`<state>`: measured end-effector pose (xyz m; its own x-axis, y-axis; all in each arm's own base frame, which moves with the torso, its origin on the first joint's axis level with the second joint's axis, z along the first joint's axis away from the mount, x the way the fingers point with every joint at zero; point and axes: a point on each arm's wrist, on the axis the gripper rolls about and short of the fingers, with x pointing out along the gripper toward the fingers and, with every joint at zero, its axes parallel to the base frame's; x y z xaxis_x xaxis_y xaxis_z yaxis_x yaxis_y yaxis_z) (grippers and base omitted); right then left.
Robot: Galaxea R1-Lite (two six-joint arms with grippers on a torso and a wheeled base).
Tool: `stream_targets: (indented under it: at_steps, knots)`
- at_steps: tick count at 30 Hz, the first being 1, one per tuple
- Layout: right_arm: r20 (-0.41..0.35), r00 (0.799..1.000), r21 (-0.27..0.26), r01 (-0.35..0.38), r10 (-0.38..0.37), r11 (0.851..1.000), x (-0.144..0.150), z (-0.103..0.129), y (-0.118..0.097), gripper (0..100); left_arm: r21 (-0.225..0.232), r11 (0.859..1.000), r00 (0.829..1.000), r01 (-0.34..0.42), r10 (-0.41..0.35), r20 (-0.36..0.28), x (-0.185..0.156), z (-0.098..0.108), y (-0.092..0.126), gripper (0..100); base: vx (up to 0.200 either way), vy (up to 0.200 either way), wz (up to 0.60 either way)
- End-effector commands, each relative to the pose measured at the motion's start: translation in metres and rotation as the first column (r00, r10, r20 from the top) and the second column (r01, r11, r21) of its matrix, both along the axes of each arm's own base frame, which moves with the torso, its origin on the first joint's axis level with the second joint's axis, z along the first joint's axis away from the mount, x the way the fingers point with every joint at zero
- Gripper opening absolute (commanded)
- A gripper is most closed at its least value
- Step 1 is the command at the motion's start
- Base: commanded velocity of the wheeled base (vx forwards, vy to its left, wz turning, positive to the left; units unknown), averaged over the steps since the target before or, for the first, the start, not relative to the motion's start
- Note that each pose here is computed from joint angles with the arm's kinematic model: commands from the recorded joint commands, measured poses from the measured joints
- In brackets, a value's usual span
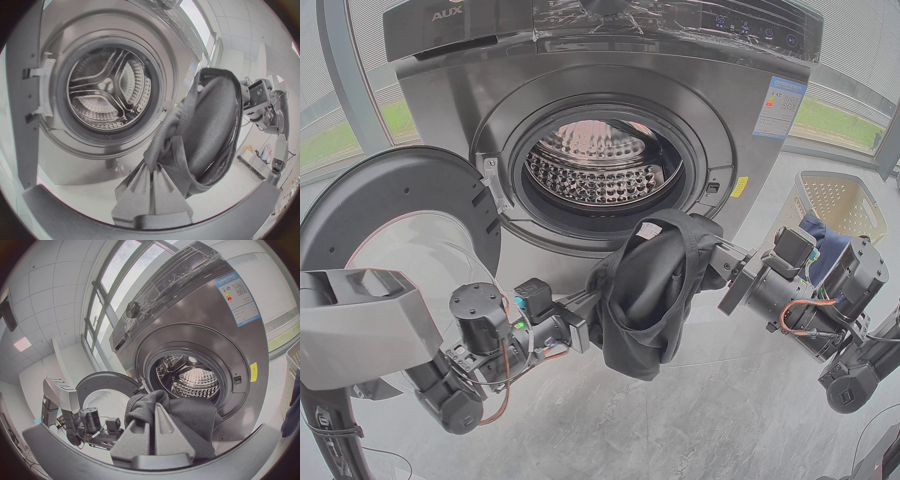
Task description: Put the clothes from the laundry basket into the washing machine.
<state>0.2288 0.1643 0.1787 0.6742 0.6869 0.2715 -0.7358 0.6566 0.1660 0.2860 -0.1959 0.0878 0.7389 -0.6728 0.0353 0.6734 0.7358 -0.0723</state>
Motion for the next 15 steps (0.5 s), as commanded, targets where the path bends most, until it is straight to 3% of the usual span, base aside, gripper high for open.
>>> stream_targets:
  at_steps: [1, 10, 15]
  knots:
    - [-0.007, 1.0, -0.006, 0.021, -0.021, 1.0, 0.006, -0.003, -0.003, 0, -0.019, 0.998, 0.997, -0.065, 0.065, 0.028, -0.016, 0.025, 0.029, 0, 0.0, 0.0, 0.0]
    - [-0.021, 1.0, -0.016, 0.022, -0.023, 1.0, 0.009, -0.008, 0.0, 0, -0.045, 0.993, 0.993, -0.106, 0.109, 0.056, -0.047, 0.049, 0.051, 0, 0.0, 0.0, 0.0]
    - [-0.029, 0.999, -0.018, 0.025, -0.025, 1.0, 0.009, -0.01, 0.002, 0, -0.073, 0.987, 0.984, -0.146, 0.153, 0.092, -0.048, 0.062, 0.065, 0, 0.0, 0.0, 0.0]
